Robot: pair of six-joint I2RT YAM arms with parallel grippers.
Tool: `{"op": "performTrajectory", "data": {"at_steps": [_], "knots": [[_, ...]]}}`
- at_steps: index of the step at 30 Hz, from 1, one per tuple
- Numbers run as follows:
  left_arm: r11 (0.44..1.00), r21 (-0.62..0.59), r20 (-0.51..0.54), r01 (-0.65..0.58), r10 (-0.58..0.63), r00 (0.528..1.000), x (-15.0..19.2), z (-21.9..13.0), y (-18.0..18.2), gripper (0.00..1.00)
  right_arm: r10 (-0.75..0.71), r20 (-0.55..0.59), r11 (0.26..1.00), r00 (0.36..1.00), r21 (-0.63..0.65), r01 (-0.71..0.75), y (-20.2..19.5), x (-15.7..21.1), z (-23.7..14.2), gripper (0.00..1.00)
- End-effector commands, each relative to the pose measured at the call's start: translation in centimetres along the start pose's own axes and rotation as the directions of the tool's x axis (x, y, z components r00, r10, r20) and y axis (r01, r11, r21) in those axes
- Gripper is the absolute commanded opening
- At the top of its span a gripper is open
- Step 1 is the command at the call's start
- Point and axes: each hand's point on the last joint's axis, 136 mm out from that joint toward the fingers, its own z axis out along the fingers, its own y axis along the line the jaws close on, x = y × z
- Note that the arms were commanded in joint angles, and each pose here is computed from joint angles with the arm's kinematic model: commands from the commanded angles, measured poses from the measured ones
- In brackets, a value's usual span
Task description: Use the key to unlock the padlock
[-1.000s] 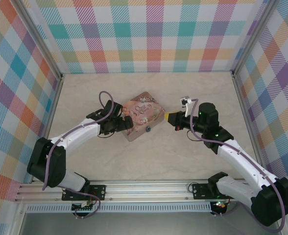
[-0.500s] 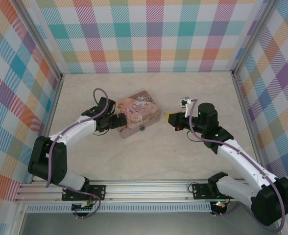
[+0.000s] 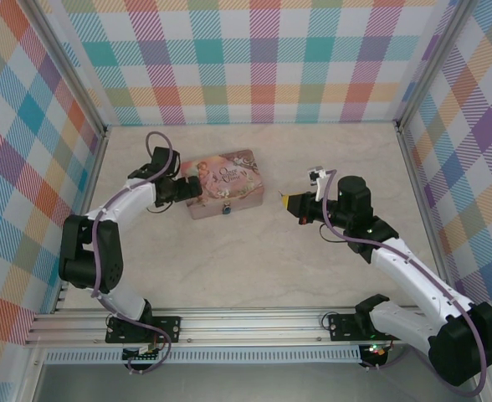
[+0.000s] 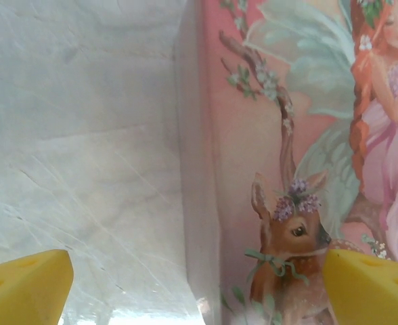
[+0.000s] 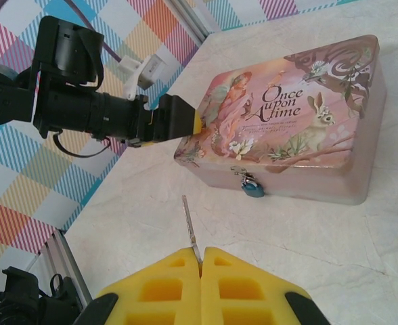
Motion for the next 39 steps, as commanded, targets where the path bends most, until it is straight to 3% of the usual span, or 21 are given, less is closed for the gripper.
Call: {"op": "performTrajectory", "data": {"at_steps": [1, 5, 10, 17, 28, 34, 39], "knots": [[0.997, 0.022, 0.059, -0.070, 0.069, 0.996, -1.7, -2.3, -0.4, 0.95, -0.006, -0.022, 1.000, 1.000, 0.000, 0.006, -0.2, 0.4, 0.5, 0.00], [0.979, 0.161, 0.162, -0.128, 0.102, 0.982, -2.1, -5.6, -2.7, 0.96, 0.020, -0.043, 1.000, 0.999, -0.019, -0.021, -0.3, 0.5, 1.4, 0.00], [0.901, 0.387, 0.256, -0.197, 0.100, 0.961, 1.0, -9.3, -6.3, 0.93, 0.075, -0.062, 0.995, 0.995, -0.063, -0.079, -0.5, 0.1, 3.5, 0.00], [0.781, 0.585, 0.274, -0.217, 0.062, 0.960, 7.2, -9.4, -9.6, 0.91, 0.161, -0.098, 0.981, 0.982, -0.097, -0.171, -1.7, -0.8, 8.3, 0.00], [0.750, 0.592, 0.323, -0.294, 0.114, 0.940, 10.1, -5.4, -12.3, 0.89, 0.224, -0.113, 0.969, 0.968, -0.084, -0.234, -5.2, -3.2, 16.4, 0.00], [0.791, 0.533, 0.330, -0.300, 0.133, 0.935, 10.2, -2.6, -12.5, 0.85, 0.247, -0.114, 0.966, 0.962, -0.047, -0.254, -7.0, -3.8, 19.2, 0.00], [0.838, 0.466, 0.332, -0.284, 0.132, 0.934, 9.8, -1.3, -11.4, 0.85, 0.285, -0.156, 0.959, 0.946, 0.039, -0.282, -9.1, -2.1, 20.2, 0.00]]}}
